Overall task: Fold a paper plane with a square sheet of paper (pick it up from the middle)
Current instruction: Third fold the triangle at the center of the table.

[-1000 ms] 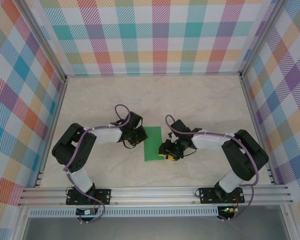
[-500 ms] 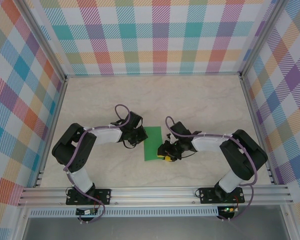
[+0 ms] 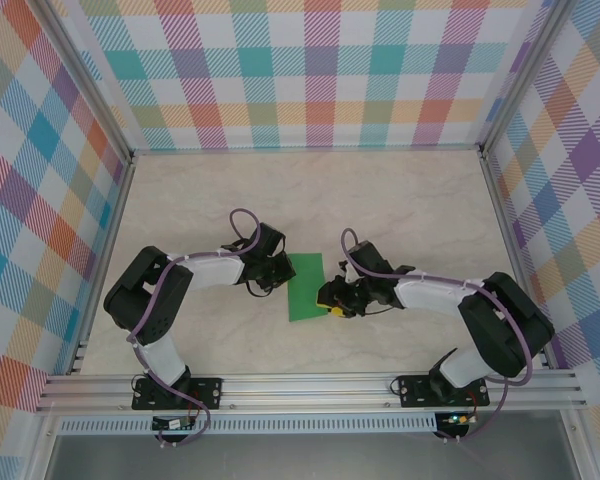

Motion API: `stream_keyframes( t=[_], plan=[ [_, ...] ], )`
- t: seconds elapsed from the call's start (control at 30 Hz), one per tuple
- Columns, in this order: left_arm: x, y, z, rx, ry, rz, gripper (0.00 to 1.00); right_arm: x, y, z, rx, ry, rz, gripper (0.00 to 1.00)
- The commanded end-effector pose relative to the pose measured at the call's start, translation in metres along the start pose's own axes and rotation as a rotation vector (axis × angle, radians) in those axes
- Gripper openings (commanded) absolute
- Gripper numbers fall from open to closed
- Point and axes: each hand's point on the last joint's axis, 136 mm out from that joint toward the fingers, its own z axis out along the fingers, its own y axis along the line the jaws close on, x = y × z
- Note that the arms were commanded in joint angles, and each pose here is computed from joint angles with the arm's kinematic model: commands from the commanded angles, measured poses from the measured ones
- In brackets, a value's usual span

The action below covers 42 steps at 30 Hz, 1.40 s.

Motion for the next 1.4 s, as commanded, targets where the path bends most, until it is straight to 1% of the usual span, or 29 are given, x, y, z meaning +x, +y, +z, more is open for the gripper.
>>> stream_keyframes(
  t=[0.0, 0.2, 0.33, 0.47, 0.5, 0.57, 0.6, 0.67, 0.8, 1.0, 1.2, 1.37],
  plan=[
    [0.012, 0.031, 0.004, -0.112, 0.027, -0.027, 0.11, 0.000, 0.010, 0.002, -0.059, 0.024, -0.036, 0.37],
    [0.012, 0.031, 0.004, -0.111, 0.027, -0.027, 0.10, 0.006, 0.008, 0.005, -0.077, 0.055, -0.011, 0.36],
    [0.013, 0.031, 0.004, -0.109, 0.030, -0.028, 0.10, 0.010, 0.003, 0.006, -0.064, 0.065, 0.021, 0.35],
    [0.012, 0.021, 0.002, -0.068, 0.034, -0.013, 0.11, 0.011, -0.012, 0.005, 0.002, 0.054, 0.097, 0.21],
    [0.012, 0.013, 0.000, -0.032, 0.031, 0.005, 0.11, 0.011, -0.017, 0.003, 0.033, 0.048, 0.118, 0.16],
    [0.013, -0.012, -0.008, 0.096, 0.023, 0.063, 0.12, 0.010, -0.026, 0.000, 0.113, 0.047, 0.140, 0.06],
    [0.015, -0.022, -0.014, 0.150, 0.014, 0.088, 0.13, 0.011, -0.029, -0.002, 0.145, 0.061, 0.150, 0.03],
    [0.019, -0.033, -0.026, 0.204, 0.003, 0.132, 0.13, 0.013, -0.030, -0.004, 0.164, 0.080, 0.146, 0.00],
    [0.028, -0.035, -0.032, 0.223, 0.009, 0.179, 0.13, 0.015, -0.023, -0.007, 0.188, 0.147, 0.079, 0.00],
    [0.034, -0.030, -0.026, 0.226, 0.031, 0.183, 0.12, 0.007, -0.015, -0.009, 0.207, 0.210, -0.016, 0.00],
    [0.038, -0.010, -0.015, 0.146, 0.041, 0.179, 0.11, -0.008, -0.012, -0.011, 0.200, 0.201, -0.022, 0.00],
    [0.037, -0.008, -0.006, 0.124, 0.051, 0.179, 0.10, -0.008, -0.008, -0.010, 0.166, 0.194, 0.008, 0.02]
  ],
)
